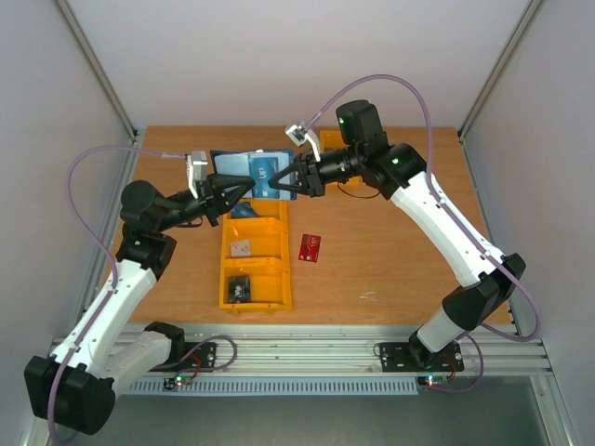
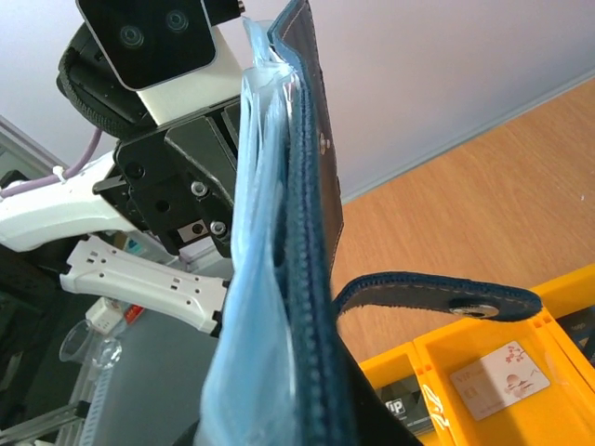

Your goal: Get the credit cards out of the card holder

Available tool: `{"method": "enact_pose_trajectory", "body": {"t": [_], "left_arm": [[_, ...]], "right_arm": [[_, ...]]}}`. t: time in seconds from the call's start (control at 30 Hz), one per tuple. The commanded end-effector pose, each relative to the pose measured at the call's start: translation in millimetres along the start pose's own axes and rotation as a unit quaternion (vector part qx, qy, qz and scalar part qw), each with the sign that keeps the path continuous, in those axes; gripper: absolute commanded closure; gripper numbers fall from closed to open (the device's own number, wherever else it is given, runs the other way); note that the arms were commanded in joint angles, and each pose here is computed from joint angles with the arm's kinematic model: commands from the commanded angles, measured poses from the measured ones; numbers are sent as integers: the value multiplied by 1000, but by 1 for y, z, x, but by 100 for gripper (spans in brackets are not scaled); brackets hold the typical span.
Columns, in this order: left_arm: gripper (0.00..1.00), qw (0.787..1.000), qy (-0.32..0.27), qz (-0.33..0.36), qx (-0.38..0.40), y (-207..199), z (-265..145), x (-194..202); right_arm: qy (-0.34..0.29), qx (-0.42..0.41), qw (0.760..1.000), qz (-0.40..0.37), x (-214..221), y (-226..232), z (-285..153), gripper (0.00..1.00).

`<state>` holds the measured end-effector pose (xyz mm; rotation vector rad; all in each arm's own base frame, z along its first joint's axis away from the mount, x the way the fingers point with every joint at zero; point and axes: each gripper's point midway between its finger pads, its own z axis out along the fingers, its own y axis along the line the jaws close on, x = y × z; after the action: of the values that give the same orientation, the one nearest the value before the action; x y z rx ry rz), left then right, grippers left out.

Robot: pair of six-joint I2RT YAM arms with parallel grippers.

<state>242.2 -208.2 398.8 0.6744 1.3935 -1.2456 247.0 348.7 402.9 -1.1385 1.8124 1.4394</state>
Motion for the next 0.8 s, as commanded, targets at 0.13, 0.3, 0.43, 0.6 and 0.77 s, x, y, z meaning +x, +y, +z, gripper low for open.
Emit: {"method": "enact_pose_trajectory", "body": {"t": [0.13, 0.3, 0.43, 0.6, 0.77], "left_arm": [[100, 999, -6, 23, 21, -14, -3, -5], [100, 1000, -7, 23, 19, -12, -4, -5], [100, 999, -3, 25, 27, -15, -6, -4], [100, 999, -5, 27, 27, -15, -7, -5], [100, 999, -5, 26, 27, -16, -7, -5]], "right_arm": [[-20, -1, 1000, -18, -7, 9, -16, 82], [-17, 0, 1000, -21, -5, 11, -19, 92], [-17, 5, 1000, -14, -2, 8, -25, 90], [-6, 0, 1000, -6, 3, 10, -26, 76], [-3, 1, 1000, -4, 6, 10, -28, 79]]}}
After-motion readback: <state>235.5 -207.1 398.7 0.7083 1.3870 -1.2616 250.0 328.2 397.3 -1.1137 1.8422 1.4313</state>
